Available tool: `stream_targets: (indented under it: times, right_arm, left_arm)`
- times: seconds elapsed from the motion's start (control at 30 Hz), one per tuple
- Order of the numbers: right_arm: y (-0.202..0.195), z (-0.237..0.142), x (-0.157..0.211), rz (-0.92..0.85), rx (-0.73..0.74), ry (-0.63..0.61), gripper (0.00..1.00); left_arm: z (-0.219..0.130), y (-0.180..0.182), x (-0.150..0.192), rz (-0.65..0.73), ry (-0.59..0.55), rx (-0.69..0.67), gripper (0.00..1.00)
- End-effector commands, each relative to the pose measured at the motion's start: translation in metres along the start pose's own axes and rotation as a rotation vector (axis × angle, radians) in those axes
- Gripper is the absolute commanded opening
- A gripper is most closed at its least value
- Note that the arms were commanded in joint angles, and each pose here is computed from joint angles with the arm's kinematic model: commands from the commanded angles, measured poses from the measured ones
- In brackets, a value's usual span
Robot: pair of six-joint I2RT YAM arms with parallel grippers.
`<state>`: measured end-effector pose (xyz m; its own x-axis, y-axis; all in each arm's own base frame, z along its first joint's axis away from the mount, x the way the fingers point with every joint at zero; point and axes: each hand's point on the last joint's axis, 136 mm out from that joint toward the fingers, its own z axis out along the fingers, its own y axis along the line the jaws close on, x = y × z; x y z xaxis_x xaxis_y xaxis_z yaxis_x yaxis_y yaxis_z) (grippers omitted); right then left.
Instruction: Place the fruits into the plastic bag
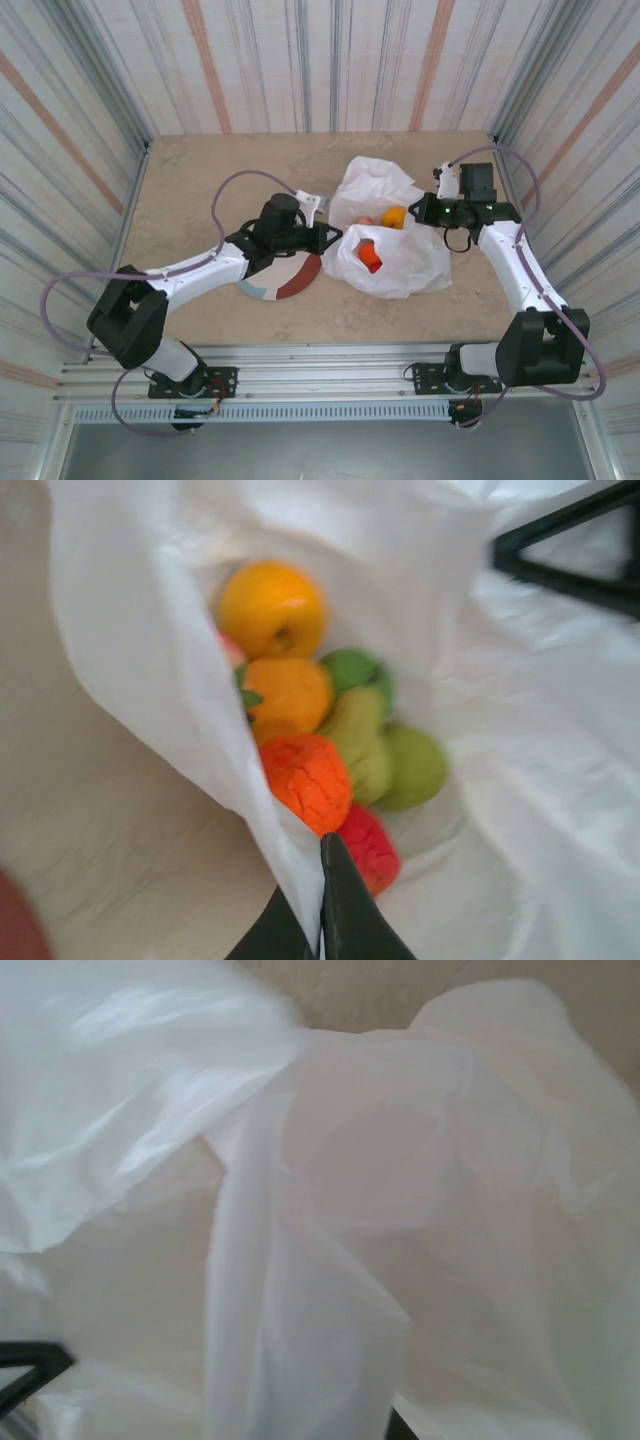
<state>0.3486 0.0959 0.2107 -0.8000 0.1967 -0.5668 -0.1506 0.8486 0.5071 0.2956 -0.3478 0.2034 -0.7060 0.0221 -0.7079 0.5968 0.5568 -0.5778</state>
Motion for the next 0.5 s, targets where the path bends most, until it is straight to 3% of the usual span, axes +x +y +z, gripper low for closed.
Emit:
stream_targets:
  times: [0.0,0.23,0.47]
  right_arm:
    - [0.005,-0.035,-0.019,-0.070,0.067,-0.071,0.00]
    - [0.022,-0.074,-0.040,-0.120,0.085,-0.172,0.00]
    - [0.026,-0.066,-0.044,-0.085,0.035,-0.180,0.00]
  left_arm:
    - [-0.025,-0.054,-0.050,0.104,-0.121,0.134,0.00]
    - [-0.055,-0.094,-0.093,0.196,-0.215,0.194,0.00]
    - [-0.055,-0.085,-0.112,0.213,-0.256,0.135,0.00]
